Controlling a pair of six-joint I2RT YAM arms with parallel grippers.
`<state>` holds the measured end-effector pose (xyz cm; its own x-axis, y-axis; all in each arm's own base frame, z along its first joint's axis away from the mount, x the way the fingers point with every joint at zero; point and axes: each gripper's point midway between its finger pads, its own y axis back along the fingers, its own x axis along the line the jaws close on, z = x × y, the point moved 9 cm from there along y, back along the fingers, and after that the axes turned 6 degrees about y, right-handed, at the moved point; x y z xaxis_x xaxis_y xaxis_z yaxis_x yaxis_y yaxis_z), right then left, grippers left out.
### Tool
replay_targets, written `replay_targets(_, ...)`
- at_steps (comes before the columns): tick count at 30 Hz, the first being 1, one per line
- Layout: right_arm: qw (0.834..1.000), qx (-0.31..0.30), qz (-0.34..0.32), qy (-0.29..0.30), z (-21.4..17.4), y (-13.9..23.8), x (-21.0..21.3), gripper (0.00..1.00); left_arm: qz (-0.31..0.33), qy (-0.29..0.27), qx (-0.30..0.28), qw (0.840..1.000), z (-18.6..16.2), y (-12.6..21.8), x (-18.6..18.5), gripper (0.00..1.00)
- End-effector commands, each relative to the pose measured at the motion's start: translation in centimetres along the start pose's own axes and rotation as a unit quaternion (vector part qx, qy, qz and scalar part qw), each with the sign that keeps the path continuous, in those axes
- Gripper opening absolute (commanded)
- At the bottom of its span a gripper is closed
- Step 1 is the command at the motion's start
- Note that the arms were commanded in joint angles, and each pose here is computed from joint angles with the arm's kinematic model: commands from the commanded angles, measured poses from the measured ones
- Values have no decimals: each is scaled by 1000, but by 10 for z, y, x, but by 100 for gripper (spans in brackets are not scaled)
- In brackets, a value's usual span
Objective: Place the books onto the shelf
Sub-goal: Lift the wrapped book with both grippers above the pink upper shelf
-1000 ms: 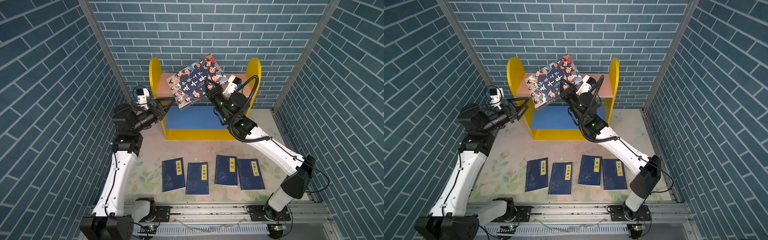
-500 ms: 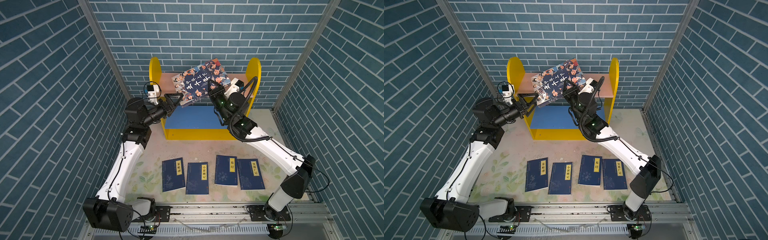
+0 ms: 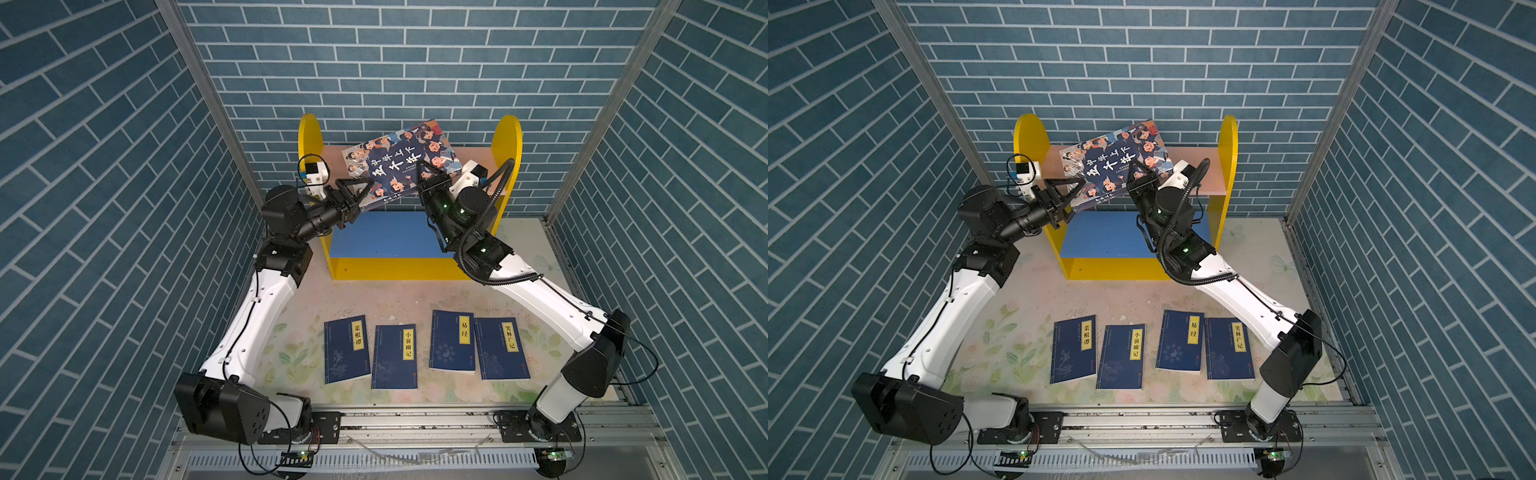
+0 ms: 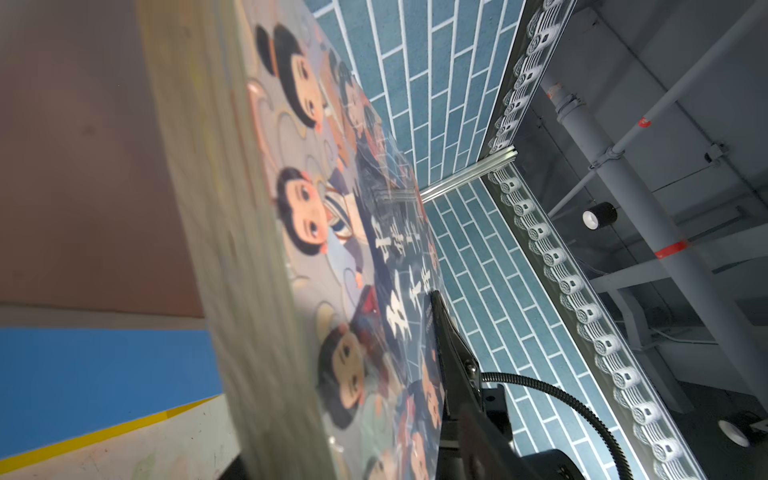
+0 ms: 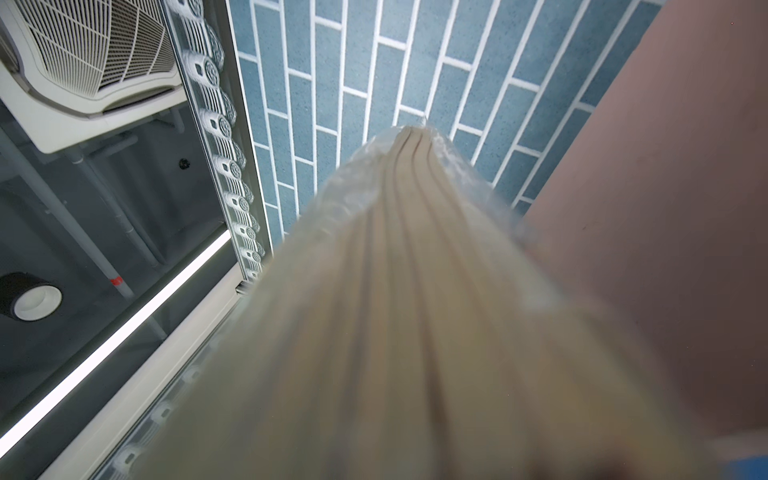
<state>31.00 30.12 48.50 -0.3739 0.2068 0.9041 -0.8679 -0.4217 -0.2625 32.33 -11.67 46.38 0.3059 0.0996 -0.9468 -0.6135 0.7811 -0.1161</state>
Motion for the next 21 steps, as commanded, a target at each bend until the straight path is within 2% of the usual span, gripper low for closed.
replay_targets(1, 989, -49, 115, -81, 36, 24, 56, 0, -26, -10, -1, 1000, 2, 0, -22, 50)
replay_targets(5, 990, -43, 109, -80, 34, 27, 51, 0, -10, 4, -2, 1000, 2, 0, -21, 37)
replay_targets(7, 991, -39, 105, -79, 32, 28, 48, 0, 2, 13, -4, 1000, 2, 1, -20, 26)
replay_targets(12, 992, -28, 93, -80, 28, 29, 40, 3, 19, 24, -12, 999, 5, 3, -22, 7)
replay_targets(17, 993, -10, 85, -83, 23, 29, 34, 14, 29, 44, -27, 998, 14, 8, -20, 0)
replay_targets(21, 994, 9, 78, -80, 18, 29, 31, 25, 30, 56, -47, 997, 27, 13, -19, 0)
